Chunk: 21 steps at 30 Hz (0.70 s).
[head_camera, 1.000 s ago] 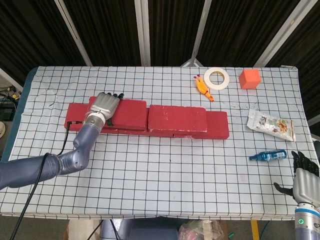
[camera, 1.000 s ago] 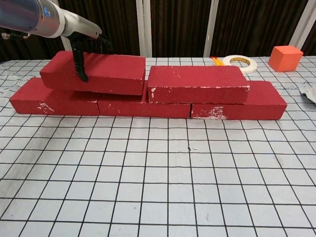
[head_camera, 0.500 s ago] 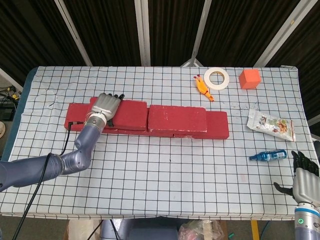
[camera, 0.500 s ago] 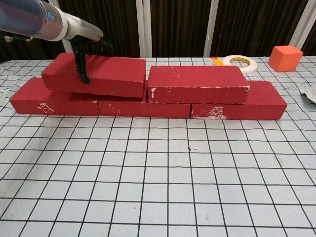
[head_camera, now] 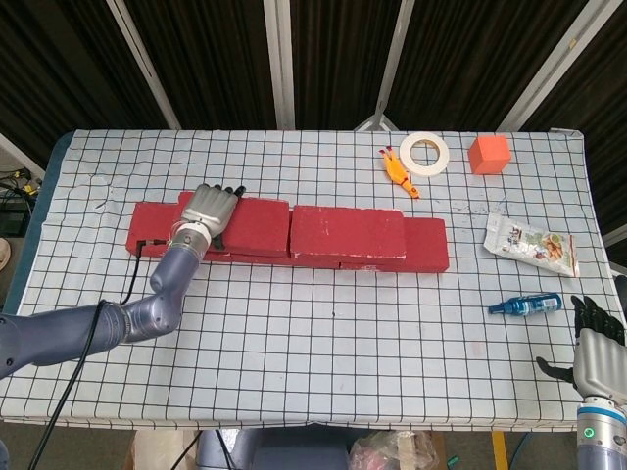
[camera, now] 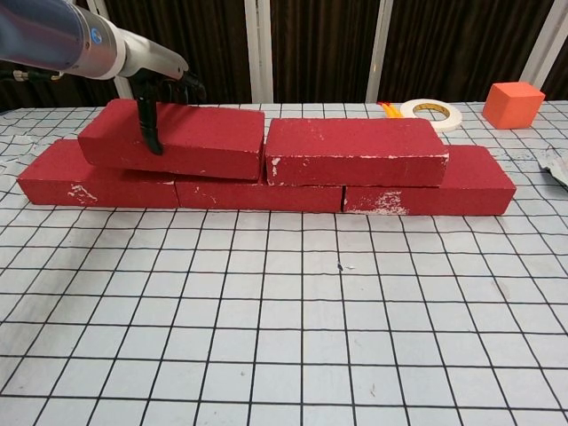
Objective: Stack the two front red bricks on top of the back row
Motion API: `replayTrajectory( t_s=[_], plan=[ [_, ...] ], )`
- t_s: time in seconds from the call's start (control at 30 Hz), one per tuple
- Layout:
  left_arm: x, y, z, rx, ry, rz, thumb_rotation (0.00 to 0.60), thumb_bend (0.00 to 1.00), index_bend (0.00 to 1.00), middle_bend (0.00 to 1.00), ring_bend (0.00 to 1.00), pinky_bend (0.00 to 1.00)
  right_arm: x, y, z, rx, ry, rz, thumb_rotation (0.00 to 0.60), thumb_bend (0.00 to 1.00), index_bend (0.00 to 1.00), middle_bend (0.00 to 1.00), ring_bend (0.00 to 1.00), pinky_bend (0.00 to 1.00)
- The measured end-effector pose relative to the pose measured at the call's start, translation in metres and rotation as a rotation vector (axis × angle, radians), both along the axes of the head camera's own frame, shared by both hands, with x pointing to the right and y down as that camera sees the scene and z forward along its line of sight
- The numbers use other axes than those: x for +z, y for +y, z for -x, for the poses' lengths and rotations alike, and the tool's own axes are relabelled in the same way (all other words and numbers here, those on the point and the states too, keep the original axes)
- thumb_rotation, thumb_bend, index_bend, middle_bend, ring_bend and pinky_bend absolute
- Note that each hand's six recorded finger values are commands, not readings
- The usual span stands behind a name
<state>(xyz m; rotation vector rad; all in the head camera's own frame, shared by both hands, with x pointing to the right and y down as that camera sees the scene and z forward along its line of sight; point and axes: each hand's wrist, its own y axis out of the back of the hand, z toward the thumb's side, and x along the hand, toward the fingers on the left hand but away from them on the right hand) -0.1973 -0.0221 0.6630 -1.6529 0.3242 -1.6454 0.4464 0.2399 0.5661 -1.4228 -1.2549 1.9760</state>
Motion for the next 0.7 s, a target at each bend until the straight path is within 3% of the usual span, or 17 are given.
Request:
replayTrajectory(
  t_s=[0.7],
  plan=[
    [0.0054, 0.0025, -0.0033, -0.002, -0.012, -0.002, 0.6, 0.0, 0.08, 0.2, 0.18, 0.14, -0.0009, -0.0003, -0.0012, 0.006, 0.001, -0.005, 0.6, 0.18, 0.05, 0.0, 0.0, 0.0]
  ],
)
